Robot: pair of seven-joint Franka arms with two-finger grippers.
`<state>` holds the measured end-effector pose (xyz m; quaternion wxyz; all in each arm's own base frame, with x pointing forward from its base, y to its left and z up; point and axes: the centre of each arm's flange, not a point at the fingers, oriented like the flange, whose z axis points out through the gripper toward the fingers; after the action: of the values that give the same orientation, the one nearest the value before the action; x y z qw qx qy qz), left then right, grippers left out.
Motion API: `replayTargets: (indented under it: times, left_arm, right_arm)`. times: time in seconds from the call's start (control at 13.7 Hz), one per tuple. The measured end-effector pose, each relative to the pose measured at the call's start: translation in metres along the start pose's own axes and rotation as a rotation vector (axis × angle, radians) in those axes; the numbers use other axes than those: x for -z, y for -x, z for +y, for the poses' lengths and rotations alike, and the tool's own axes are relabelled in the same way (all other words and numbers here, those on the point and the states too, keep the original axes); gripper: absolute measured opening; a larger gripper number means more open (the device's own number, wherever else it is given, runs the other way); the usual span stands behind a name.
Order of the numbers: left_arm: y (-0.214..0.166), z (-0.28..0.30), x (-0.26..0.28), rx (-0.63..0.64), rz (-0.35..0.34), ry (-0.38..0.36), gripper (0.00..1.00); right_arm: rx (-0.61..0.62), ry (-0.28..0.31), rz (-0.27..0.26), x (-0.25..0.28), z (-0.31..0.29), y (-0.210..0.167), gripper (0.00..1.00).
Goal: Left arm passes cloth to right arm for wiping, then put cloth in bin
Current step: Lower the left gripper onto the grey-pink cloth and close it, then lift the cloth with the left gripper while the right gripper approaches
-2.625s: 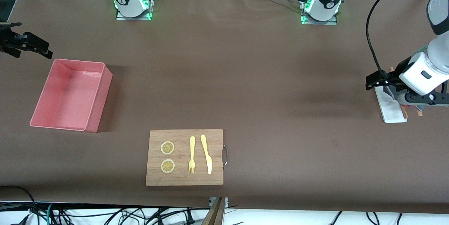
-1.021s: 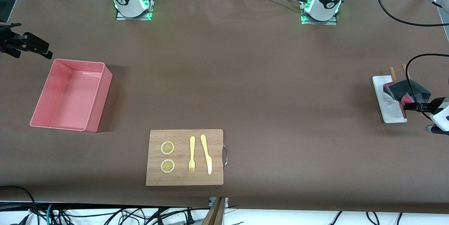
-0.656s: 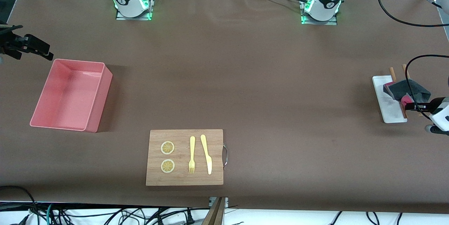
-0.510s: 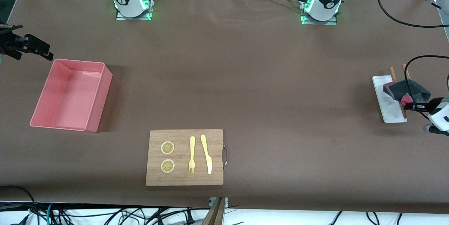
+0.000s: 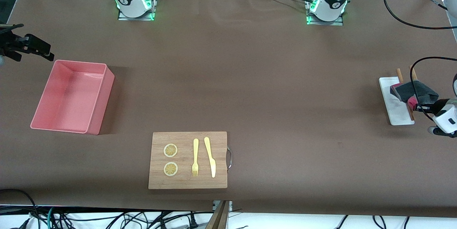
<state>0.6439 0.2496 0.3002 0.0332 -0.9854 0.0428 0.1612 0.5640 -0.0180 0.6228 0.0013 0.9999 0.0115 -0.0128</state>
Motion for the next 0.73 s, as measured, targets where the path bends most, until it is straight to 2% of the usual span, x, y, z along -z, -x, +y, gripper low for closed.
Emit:
replayTargets:
  times: [0.22,0.29,0.36,0.73]
  left_arm:
    - [0.004,0.001,-0.003,0.001,-0.036,0.014,0.19]
    - [0.007,0.002,-0.004,0.002,-0.056,0.021,0.08]
    - [0.009,0.003,-0.002,0.001,-0.071,0.027,0.02]
    - [0.018,0.028,0.047,-0.027,-0.081,0.025,0.02]
  right_arm:
    - [-0.001,0.000,0.000,0.000,0.002,0.000,1.00]
    - [-0.001,0.000,-0.001,-0.001,0.002,0.000,1.00]
    - [-0.001,0.000,-0.002,-0.001,0.002,-0.001,1.00]
    - [0.009,-0.001,-0.014,-0.008,-0.004,-0.004,1.00]
